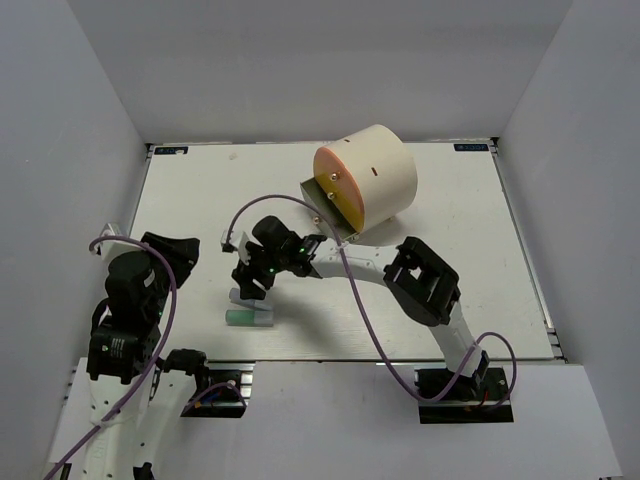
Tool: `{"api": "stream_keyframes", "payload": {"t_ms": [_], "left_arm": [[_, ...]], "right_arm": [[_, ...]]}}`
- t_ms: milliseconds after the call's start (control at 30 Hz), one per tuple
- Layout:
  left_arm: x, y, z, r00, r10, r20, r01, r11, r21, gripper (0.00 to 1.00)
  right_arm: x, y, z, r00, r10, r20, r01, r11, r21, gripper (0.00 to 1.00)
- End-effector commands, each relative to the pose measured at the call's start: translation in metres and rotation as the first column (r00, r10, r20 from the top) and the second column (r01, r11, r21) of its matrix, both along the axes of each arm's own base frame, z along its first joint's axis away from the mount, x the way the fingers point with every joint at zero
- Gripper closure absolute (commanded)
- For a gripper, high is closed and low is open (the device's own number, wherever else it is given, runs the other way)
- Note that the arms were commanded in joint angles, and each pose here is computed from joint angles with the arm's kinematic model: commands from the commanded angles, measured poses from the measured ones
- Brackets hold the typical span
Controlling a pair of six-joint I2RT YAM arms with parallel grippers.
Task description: Organize the makeup
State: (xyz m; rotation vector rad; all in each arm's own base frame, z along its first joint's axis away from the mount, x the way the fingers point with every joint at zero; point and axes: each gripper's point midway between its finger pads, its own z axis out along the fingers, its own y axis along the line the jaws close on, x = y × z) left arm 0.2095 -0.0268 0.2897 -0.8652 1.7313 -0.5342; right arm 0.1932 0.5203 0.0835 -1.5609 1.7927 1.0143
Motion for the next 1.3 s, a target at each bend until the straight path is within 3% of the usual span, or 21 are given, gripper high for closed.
{"api": "stream_keyframes", "payload": {"t_ms": [0, 600, 800, 933, 1200, 1267], "left_arm": [[-0.003, 0.000, -0.001, 1.000, 0.002, -0.017, -0.002, 1.000, -0.001, 0.45], [-0.013, 0.000, -0.005, 0.999, -0.001, -0.039, 0.001, 1.000, -0.009, 0.45], [-0.012, -0.002, -0.007, 0.999, -0.012, -0.046, 0.011, 1.000, -0.014, 0.45], [-0.012, -0.003, -0.010, 0.998, -0.016, -0.056, 0.016, 1.000, -0.014, 0.45], [-0.012, -0.022, -0.046, 0.977, -0.101, -0.188, 0.087, 0.993, -0.080, 0.45], [-0.012, -0.027, -0.058, 0.967, -0.120, -0.227, 0.097, 0.989, -0.108, 0.45]], "right_arm": [[0.010, 0.019, 0.013, 0.996, -0.070, 0.058, 0.065, 0.994, 0.085, 0.34], [0.001, 0.012, -0.041, 0.986, -0.076, 0.148, 0.073, 0.997, 0.024, 0.35], [0.012, 0.005, -0.055, 0.969, -0.110, 0.219, 0.113, 0.994, -0.001, 0.40], [0.024, -0.002, -0.062, 0.954, -0.140, 0.266, 0.152, 0.988, -0.024, 0.49], [0.032, -0.006, -0.054, 0.960, -0.042, 0.275, 0.049, 0.999, -0.019, 1.00], [0.045, -0.004, -0.032, 0.961, -0.041, 0.273, 0.043, 0.999, -0.002, 1.00]]}}
